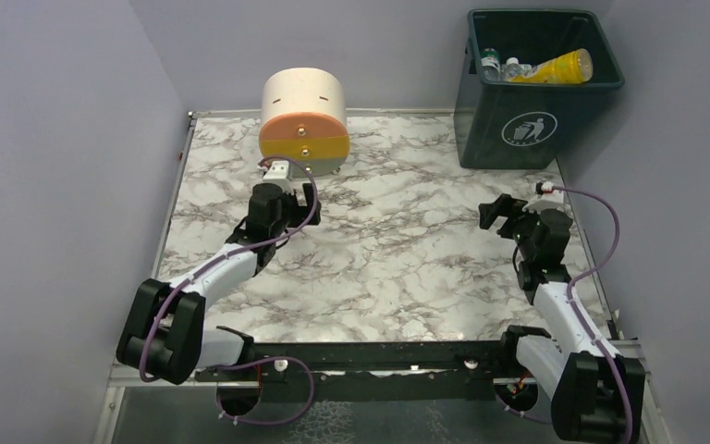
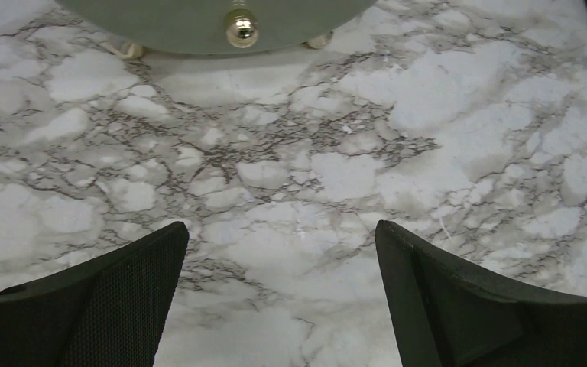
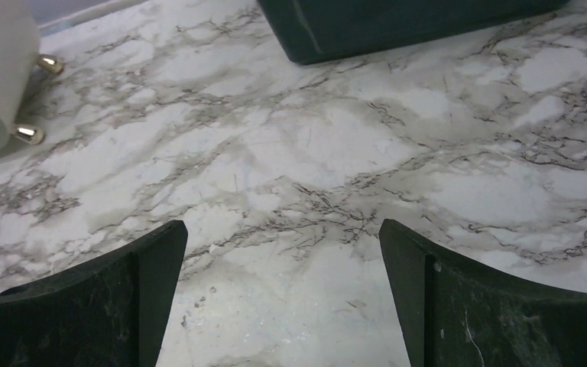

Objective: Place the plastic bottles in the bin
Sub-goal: Reset both arms

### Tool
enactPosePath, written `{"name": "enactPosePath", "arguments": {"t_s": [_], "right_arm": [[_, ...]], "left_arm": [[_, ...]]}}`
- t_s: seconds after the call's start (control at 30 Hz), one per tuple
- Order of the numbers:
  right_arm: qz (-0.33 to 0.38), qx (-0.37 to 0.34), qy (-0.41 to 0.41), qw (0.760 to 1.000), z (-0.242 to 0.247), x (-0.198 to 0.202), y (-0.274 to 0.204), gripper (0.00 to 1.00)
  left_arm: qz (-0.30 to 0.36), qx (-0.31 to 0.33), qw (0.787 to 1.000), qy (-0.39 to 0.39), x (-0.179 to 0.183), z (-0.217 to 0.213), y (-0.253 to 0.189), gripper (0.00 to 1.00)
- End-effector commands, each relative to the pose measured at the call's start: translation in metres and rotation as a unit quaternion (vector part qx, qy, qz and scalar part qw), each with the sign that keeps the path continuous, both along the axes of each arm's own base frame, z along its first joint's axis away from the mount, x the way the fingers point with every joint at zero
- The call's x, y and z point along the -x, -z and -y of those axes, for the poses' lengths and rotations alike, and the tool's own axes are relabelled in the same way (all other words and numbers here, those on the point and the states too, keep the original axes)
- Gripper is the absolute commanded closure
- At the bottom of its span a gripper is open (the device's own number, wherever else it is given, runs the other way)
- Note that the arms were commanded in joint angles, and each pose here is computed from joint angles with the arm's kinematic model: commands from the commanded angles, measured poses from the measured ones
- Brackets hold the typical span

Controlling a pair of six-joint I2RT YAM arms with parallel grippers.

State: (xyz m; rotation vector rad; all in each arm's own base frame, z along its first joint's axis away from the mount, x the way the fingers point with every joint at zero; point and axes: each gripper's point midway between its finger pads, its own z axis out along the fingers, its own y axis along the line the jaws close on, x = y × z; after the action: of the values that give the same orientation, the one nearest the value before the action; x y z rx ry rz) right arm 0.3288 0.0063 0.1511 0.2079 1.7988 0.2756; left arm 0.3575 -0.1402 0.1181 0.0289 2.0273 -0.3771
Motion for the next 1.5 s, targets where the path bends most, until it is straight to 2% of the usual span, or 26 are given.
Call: {"name": "enactPosePath", "arguments": {"t_s": [0.0, 0.2, 0.43, 0.57, 0.8, 1.03, 1.47], "right_arm": [[0.057, 0.032, 0.039, 0.997, 0.015, -0.017, -0.014, 0.0], [0.063, 0.074, 0.049, 0.994, 0.003, -0.026, 0.005, 0.0], [0.066, 0.092, 0.064, 0.991, 0.008, -0.032, 0.022, 0.0], [0.069, 0.099, 0.064, 0.991, 0.007, -0.037, 0.028, 0.0], [0.071, 0.111, 0.071, 0.989, 0.003, -0.044, 0.04, 0.0], [0.07, 0.126, 0.073, 0.987, -0.003, -0.049, 0.049, 0.0], [0.062, 0.127, 0.067, 0.988, -0.006, -0.052, 0.056, 0.0]], "left_arm": [[0.037, -0.032, 0.999, -0.025, -0.013, -0.035, -0.001, 0.01], [0.032, -0.049, 0.997, -0.058, -0.021, -0.079, 0.017, 0.01], [0.038, -0.104, 0.99, -0.083, -0.022, -0.116, 0.033, 0.01], [0.051, -0.118, 0.99, -0.05, -0.024, -0.115, 0.044, 0.01], [0.056, -0.09, 0.994, -0.041, -0.027, -0.119, 0.057, 0.01], [0.089, -0.104, 0.988, -0.07, -0.031, -0.13, 0.048, 0.01], [0.143, -0.112, 0.98, -0.078, -0.027, -0.133, 0.032, 0.01]]}}
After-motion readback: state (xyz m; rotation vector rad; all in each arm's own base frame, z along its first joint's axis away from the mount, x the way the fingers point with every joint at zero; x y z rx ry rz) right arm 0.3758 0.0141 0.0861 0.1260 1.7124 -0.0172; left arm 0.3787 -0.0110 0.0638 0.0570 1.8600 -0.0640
